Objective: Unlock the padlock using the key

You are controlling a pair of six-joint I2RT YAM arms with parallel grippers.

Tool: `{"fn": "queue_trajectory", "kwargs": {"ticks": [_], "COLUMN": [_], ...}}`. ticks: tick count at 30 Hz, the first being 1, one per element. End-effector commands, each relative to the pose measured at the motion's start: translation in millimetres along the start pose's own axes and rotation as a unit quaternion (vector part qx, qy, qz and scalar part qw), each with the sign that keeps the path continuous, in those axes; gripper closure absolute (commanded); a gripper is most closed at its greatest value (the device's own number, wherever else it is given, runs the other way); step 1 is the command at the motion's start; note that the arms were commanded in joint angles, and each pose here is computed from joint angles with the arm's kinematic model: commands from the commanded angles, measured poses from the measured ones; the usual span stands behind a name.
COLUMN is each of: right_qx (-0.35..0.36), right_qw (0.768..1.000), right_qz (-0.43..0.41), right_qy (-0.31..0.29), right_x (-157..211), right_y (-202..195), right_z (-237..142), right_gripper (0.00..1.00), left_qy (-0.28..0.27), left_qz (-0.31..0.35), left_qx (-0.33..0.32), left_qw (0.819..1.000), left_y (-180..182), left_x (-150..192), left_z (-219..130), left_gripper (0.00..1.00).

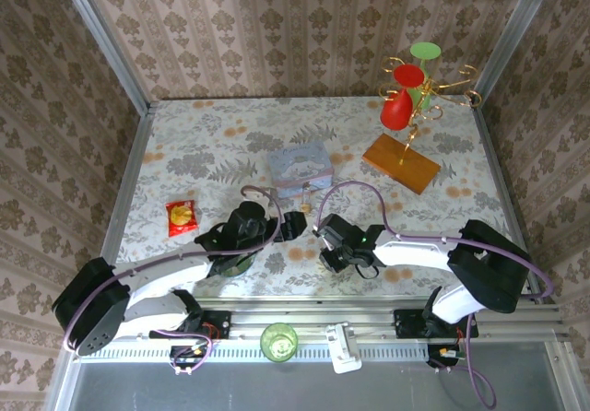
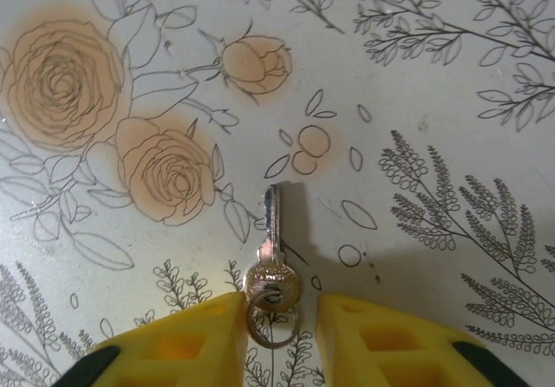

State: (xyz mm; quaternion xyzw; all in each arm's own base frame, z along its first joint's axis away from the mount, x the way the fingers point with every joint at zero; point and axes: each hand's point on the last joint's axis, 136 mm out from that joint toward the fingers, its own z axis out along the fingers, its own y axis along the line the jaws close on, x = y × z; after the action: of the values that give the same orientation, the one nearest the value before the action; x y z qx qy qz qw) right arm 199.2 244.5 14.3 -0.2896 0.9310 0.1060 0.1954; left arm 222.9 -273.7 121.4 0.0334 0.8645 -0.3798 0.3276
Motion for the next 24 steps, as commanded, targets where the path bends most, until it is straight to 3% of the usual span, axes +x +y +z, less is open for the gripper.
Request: {"fn": "queue_trajectory", "kwargs": {"ticks": [1,6,18,24], "right_qx": [-0.031,-0.091,-0.123,-0.146], "right_qw": [0.999,0.994,0.984,0.972], "right_qz": [0.010,0.043,0.110,0.155], "right_qy": [-0.025,-0.039,-0.060,-0.096], "right_x": [-4.0,-7.2,-20.9,-43.7], "right_y": [9.9,14.8,-4.2,-8.3], "right_z": [12.3,11.1,-13.0,-36.0], "right_gripper": [0.81,1.00,1.00,1.00], "left_qy": [-0.017,-0.015,0.026,-0.034], "left_qz": [-0.015,-0.023,0.012,-0.079], "left_qx": [0.007,0.015,0.010,0.062], "left_qw": [1.000,1.000,1.000,0.994], "left_y": [0.8,3.3,-8.5,-19.1], "left_x": [-7.4,-8.1,3.4,-4.5], "left_z": [-5.0,-5.3,10.8,15.7], "left_gripper": [0.09,0.14,0.21,0.26]}}
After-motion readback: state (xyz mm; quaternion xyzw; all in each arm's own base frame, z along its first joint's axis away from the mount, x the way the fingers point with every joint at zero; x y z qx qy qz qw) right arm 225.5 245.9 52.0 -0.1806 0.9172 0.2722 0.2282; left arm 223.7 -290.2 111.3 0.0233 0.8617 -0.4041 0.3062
